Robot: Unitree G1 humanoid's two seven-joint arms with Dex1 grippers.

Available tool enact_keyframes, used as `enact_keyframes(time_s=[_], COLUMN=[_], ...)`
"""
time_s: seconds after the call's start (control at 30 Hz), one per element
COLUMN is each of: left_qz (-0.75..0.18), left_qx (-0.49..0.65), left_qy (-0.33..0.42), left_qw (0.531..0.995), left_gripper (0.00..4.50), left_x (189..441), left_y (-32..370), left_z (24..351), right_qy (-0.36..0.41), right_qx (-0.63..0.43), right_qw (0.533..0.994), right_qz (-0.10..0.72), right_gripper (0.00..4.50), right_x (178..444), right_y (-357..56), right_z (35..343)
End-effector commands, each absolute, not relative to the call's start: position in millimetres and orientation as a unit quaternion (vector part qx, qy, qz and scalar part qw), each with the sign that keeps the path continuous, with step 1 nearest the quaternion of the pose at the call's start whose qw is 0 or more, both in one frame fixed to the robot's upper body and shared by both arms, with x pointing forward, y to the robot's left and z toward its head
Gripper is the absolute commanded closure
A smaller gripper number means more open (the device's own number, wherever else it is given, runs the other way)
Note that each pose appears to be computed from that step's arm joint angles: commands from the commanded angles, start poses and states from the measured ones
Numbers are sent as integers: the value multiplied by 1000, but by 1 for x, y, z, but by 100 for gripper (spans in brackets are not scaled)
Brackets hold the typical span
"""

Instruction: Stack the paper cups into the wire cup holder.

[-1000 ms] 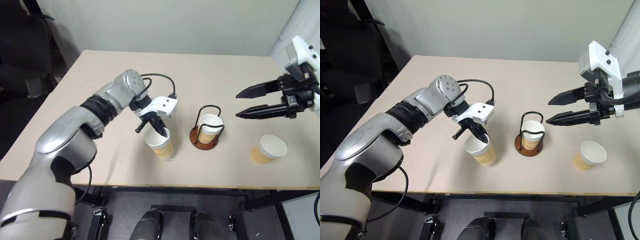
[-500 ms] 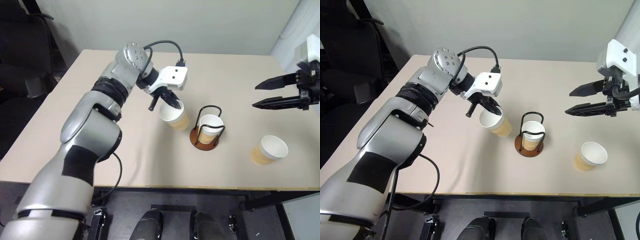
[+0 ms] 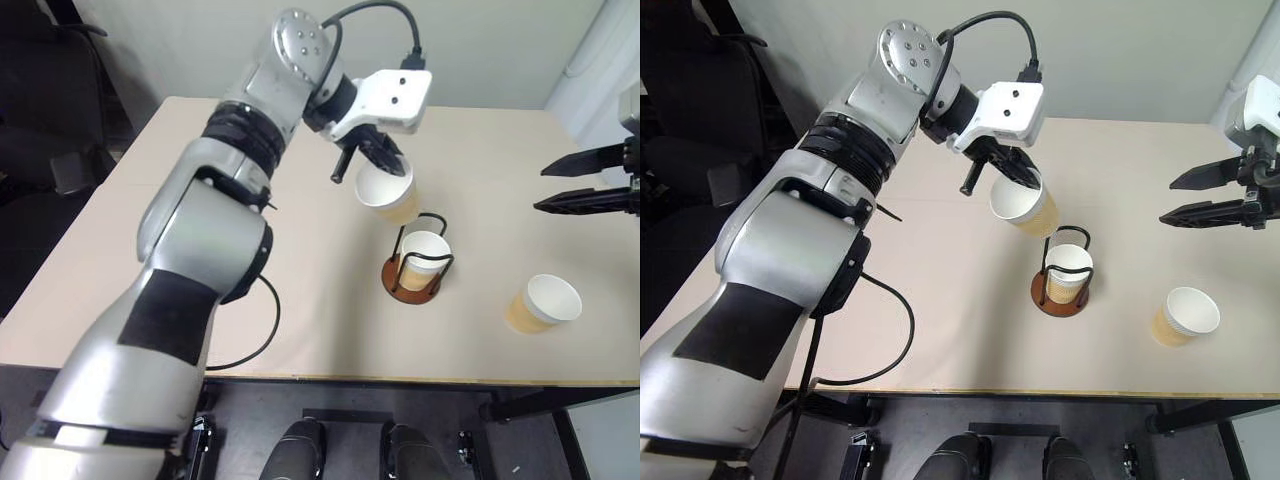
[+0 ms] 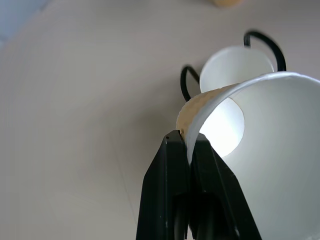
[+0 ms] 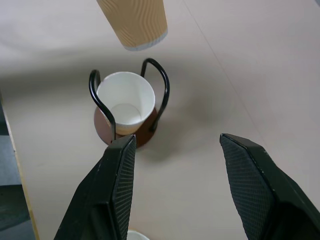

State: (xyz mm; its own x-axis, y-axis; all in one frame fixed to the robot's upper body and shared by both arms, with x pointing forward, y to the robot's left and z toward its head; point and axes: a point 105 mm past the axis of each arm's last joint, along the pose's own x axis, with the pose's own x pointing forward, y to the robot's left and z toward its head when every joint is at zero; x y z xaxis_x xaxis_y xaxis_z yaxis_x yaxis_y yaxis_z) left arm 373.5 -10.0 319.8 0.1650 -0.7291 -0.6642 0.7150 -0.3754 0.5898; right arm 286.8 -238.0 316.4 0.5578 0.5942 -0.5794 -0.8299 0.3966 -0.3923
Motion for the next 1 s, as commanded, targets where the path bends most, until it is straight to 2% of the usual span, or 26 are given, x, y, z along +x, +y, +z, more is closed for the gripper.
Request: enact_keyframes(time_s=[0.03, 0.33, 1.0], left_qz=[-649, -674, -677], left_qx=[530, 520, 532], left_qy=[-38, -56, -54], left_qw=[545, 522, 506], left_gripper=[447, 447, 447], left_x=[363, 351, 354], left_y=[-21, -41, -53], left_z=[339, 338, 314], right_qy=[158, 168, 175], right_qx=[-351, -352, -351], right_qw=[822, 819, 816], right_qz=[420, 420, 425], right_gripper=[183, 183, 183], right_x=[280, 277, 272], right_y=[-243, -245, -243], right_z=[332, 332, 330])
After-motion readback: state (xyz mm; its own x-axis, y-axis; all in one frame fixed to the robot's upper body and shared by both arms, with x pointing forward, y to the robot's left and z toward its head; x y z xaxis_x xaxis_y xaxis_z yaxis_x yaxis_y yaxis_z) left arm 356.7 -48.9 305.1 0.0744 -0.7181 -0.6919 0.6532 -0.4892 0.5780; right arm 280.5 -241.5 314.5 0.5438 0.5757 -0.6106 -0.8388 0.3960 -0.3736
